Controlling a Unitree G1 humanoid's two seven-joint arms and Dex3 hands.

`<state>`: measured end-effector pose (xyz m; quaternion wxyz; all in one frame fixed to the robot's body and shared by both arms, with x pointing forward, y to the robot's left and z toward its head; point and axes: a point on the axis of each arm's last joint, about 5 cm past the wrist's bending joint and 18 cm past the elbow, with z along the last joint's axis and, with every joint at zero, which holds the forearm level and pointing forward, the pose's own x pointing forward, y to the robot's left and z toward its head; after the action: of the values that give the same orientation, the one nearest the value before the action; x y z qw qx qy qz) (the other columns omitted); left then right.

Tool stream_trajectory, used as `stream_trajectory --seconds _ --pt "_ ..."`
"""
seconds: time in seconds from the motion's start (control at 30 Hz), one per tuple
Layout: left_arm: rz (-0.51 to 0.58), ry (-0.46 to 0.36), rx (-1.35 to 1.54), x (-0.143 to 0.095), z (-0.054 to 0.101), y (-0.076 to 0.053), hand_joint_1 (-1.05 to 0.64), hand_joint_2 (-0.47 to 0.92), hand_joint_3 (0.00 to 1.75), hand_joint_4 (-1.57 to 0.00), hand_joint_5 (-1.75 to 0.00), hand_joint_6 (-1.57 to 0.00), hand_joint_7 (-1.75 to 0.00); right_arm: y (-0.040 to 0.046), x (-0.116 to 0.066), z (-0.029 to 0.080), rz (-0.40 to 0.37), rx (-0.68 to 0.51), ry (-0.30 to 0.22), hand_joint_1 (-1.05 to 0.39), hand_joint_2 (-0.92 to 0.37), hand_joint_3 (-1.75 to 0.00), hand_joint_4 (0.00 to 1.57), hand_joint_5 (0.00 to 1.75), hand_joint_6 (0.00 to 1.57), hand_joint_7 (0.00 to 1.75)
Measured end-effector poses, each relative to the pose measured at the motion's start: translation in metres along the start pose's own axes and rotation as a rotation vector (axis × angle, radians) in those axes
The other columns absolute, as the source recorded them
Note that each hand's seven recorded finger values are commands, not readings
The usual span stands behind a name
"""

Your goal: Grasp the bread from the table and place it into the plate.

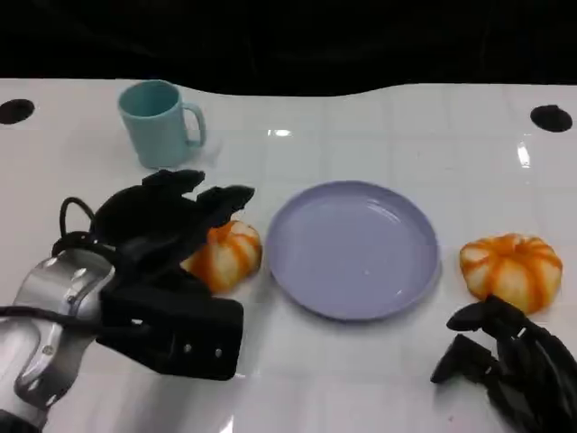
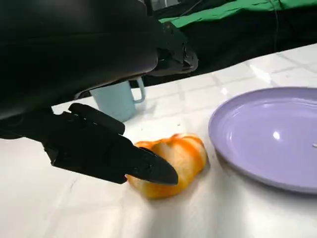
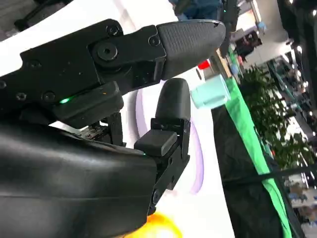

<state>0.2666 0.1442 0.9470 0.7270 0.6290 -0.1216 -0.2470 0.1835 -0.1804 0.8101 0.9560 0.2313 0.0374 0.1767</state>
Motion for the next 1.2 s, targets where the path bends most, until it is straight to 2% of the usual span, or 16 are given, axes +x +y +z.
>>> stream_trajectory --seconds 0.1,0.2,0.43,0.7,0.87,1.0,1.03,1.07,1.13,1.17,1.2 --pt "-0.080 0.040 0.003 0.017 0.000 -0.004 -0.43 0.80 0.00 0.00 0.00 -0.05 -0.01 0.0009 0.001 0.001 0.000 -0.002 -0.001 -0.55 -0.92 -0.21 0.66 1.48 0.61 1.18" --pt "-0.122 0.059 0.007 0.024 -0.001 -0.008 -0.49 0.80 0.00 -0.01 0.00 -0.06 -0.01 0.0004 0.001 0.002 -0.005 -0.001 0.000 -0.54 -0.92 -0.23 0.65 1.48 0.60 1.18" --pt "-0.240 0.125 0.030 0.056 0.006 -0.027 -0.51 0.80 0.00 -0.03 -0.01 -0.07 -0.01 0.0006 -0.001 0.001 0.002 -0.007 0.003 -0.54 -0.92 -0.23 0.65 1.50 0.60 1.19" --pt "-0.303 0.161 0.023 0.068 0.007 -0.045 -0.50 0.79 0.00 -0.08 -0.04 -0.10 -0.02 0.0009 -0.002 0.002 -0.006 -0.011 -0.002 -0.55 -0.92 -0.23 0.65 1.51 0.60 1.19" --pt "-0.310 0.171 0.022 0.075 0.011 -0.047 -0.48 0.80 0.00 -0.10 -0.05 -0.13 -0.02 0.0009 -0.003 0.002 -0.004 -0.011 -0.002 -0.54 -0.92 -0.24 0.65 1.52 0.60 1.21" --pt "-0.296 0.177 0.020 0.076 0.012 -0.049 -0.42 0.88 0.02 -0.30 -0.11 -0.32 -0.05 0.0009 -0.003 0.002 -0.004 -0.016 -0.006 -0.55 -0.92 -0.25 0.64 1.52 0.59 1.21" --pt "-0.283 0.179 0.019 0.076 0.012 -0.051 -0.35 0.90 0.10 -0.47 -0.21 -0.47 -0.08 0.0009 -0.003 0.003 -0.004 -0.018 -0.008 -0.55 -0.92 -0.25 0.64 1.52 0.59 1.22" --pt "-0.267 0.179 0.013 0.075 0.011 -0.052 -0.31 0.91 0.16 -0.57 -0.27 -0.57 -0.08 0.0009 -0.003 0.003 -0.004 -0.020 -0.009 -0.55 -0.92 -0.25 0.64 1.52 0.59 1.22" --pt "-0.231 0.177 -0.001 0.074 0.010 -0.054 -0.29 0.92 0.19 -0.62 -0.31 -0.62 -0.08 0.0010 -0.003 0.003 -0.005 -0.021 -0.008 -0.55 -0.92 -0.24 0.64 1.52 0.59 1.22" --pt "-0.220 0.175 -0.003 0.074 0.010 -0.054 -0.26 0.92 0.21 -0.75 -1.04 -0.77 -0.69 0.0010 -0.003 0.003 -0.006 -0.021 -0.008 -0.55 -0.92 -0.25 0.64 1.52 0.59 1.22" --pt "-0.200 0.173 -0.002 0.073 0.010 -0.055 -0.26 0.92 0.21 -0.74 -1.38 -0.69 -1.11 0.0010 -0.003 0.003 -0.006 -0.021 -0.008 -0.54 -0.92 -0.25 0.64 1.52 0.58 1.22"
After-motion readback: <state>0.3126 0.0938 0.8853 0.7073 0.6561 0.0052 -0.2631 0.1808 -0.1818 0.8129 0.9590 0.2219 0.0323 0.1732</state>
